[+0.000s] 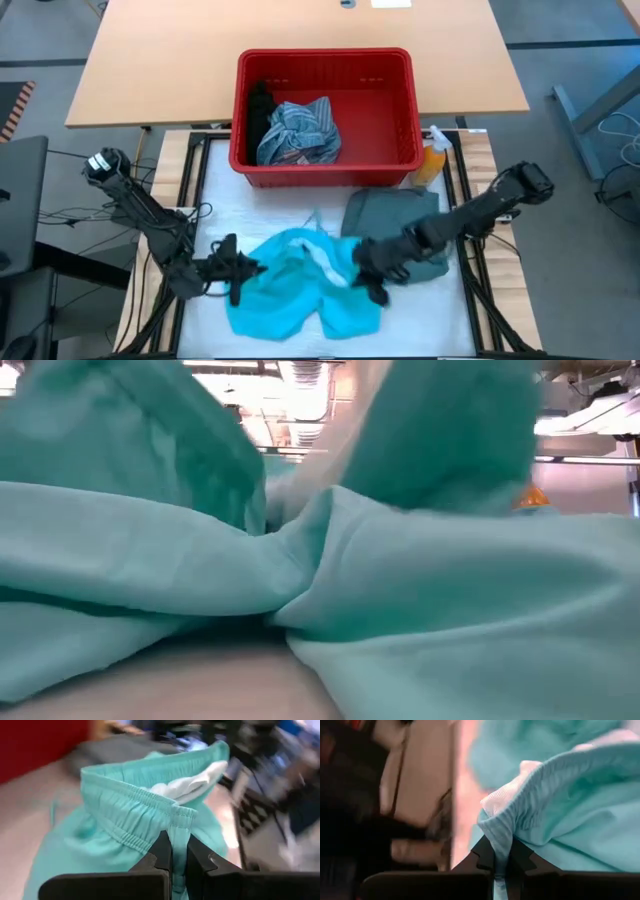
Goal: Fold Laundry from Bin
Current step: Fold the sky blue shorts
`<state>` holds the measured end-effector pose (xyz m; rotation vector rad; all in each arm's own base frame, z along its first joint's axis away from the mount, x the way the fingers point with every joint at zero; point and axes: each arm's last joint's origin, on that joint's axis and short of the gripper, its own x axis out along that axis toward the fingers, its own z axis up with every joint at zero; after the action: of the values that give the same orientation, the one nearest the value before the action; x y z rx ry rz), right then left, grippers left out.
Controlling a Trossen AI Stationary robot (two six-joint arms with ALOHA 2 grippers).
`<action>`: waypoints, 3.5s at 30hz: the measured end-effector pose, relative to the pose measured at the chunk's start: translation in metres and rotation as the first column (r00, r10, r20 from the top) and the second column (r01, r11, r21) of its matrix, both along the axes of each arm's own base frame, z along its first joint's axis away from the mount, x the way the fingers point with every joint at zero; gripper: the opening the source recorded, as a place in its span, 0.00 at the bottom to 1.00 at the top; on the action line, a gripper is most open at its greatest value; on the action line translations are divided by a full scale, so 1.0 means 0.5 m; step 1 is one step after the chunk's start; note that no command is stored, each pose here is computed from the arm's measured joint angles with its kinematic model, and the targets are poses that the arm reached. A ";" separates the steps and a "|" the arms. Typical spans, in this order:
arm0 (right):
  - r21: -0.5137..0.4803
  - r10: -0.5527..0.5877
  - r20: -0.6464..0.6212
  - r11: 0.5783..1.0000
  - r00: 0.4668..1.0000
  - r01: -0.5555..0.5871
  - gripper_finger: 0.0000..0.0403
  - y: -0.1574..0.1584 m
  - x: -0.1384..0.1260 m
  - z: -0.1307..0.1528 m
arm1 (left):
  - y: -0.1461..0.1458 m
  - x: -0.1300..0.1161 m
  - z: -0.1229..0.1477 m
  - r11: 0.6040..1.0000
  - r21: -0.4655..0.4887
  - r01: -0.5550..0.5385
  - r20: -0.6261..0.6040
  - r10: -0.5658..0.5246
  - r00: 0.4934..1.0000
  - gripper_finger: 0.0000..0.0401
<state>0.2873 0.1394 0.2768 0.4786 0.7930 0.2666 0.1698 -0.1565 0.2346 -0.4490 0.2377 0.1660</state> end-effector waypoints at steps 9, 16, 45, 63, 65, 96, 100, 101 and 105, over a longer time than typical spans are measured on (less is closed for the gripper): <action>-0.446 0.361 0.229 0.864 0.904 -0.232 0.10 0.121 -0.109 0.112 | -0.078 -0.029 0.190 0.781 0.574 0.247 0.083 -0.356 0.931 0.01; -0.664 0.394 0.407 0.747 0.824 -0.029 0.10 0.177 -0.173 0.237 | -0.098 -0.063 0.376 0.730 0.643 0.234 0.244 -0.484 0.840 0.01; -0.963 0.795 0.266 0.193 0.546 0.187 0.12 0.035 0.072 0.262 | -0.034 0.148 0.311 0.398 0.795 0.458 -0.250 -0.473 0.845 0.01; -0.944 0.821 0.244 0.323 0.516 -0.066 0.12 0.068 0.151 0.161 | -0.057 0.220 0.246 0.389 0.677 0.625 -0.332 -0.596 0.731 0.01; -0.939 0.833 0.262 0.336 0.487 -0.070 0.12 0.076 0.150 0.162 | -0.057 0.222 0.250 0.396 0.682 0.615 -0.315 -0.600 0.735 0.01; -0.915 0.778 0.358 0.402 0.516 0.028 0.35 0.110 0.146 0.173 | -0.057 0.232 0.265 0.530 0.596 0.603 -0.188 -0.638 0.747 0.01; -0.922 0.782 0.358 0.382 0.510 0.062 0.44 0.119 0.142 0.177 | -0.057 0.232 0.265 0.537 0.586 0.607 -0.185 -0.641 0.745 0.01; -0.926 0.785 0.355 0.372 0.508 0.071 0.46 0.123 0.140 0.178 | -0.056 0.233 0.265 0.545 0.574 0.611 -0.181 -0.643 0.744 0.01; -0.933 0.793 0.342 0.349 0.504 0.085 0.51 0.133 0.134 0.178 | -0.045 0.240 0.264 0.588 0.503 0.633 -0.162 -0.655 0.738 0.01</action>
<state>0.3544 0.2059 0.3660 -0.9280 0.0221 0.4552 0.2900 -0.1792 0.3667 0.2186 0.2902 -0.5039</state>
